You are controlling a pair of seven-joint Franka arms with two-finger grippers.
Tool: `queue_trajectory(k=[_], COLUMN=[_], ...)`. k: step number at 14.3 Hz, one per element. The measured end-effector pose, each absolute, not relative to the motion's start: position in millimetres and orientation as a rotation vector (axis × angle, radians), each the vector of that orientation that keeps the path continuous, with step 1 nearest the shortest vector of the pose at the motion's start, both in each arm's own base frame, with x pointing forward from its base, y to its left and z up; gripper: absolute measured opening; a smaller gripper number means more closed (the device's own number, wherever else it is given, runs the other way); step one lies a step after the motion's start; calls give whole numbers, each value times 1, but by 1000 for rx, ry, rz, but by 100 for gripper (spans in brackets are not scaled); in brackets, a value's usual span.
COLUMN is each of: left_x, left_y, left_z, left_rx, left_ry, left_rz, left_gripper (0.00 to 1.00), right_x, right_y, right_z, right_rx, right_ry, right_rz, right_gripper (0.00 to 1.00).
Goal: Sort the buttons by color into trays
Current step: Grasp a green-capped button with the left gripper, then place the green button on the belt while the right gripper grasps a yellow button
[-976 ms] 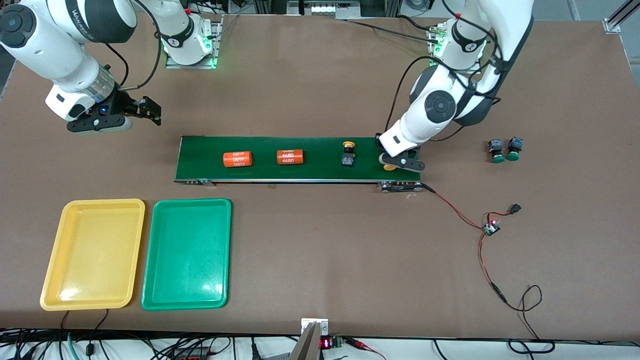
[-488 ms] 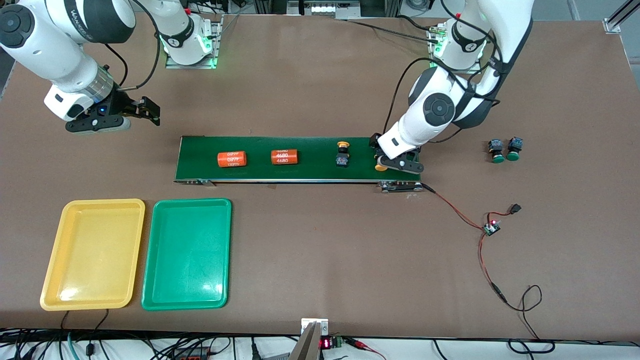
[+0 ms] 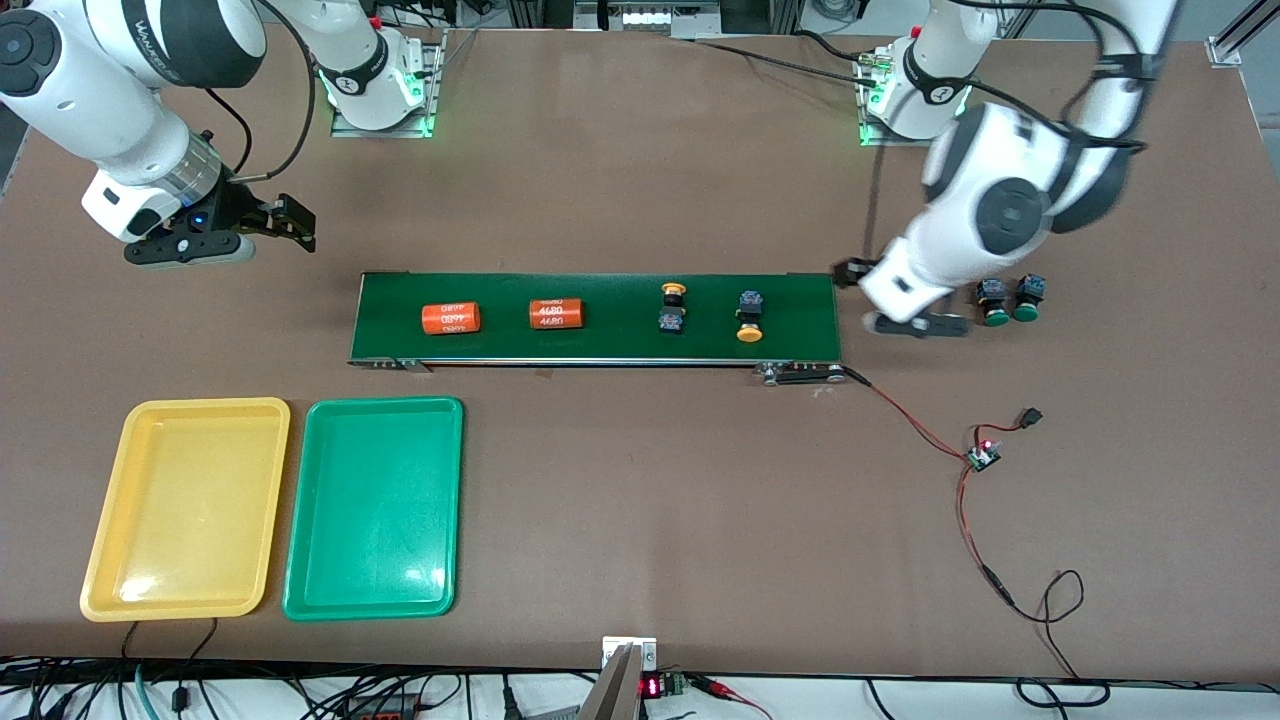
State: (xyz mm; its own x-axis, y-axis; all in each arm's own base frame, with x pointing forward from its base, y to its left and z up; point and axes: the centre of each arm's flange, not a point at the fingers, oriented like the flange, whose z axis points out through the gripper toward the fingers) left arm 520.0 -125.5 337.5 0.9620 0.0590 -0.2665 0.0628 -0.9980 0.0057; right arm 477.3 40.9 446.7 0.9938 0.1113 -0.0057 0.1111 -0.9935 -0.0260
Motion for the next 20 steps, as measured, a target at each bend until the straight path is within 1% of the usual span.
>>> queue_trajectory(k=[3,6,8,11,13,15,18,19,20], left_x=[526,518,504,484,475,461,450,449,449], left_y=[-41,16,36,47,62,74,74,74,74], left_z=[314,291,269,241,227,211,196,191,186], left_rx=[3187,3190,3176,3164,3168,3167,3167,3167,3166], left_ry=[131,116,139,78,41,37,32,30,29], left_rz=[-480,-569,-604,-593,-510,-477,-460,-462,-467], left_gripper=[100,100,100,99,97,95,93,87,87], right_x=[478,478,476,469,464,456,443,442,445], right_y=[30,28,32,49,77,121,196,211,218], right_z=[446,447,449,471,484,485,470,462,454], right_rx=[-3111,-3111,-3111,-3099,-3072,-3086,-3107,-3104,-3097], right_ry=[-162,-162,-176,-207,-165,-77,21,26,24], right_rz=[15,15,30,38,16,7,-35,-47,-57], right_gripper=[100,100,100,100,100,100,100,100,100])
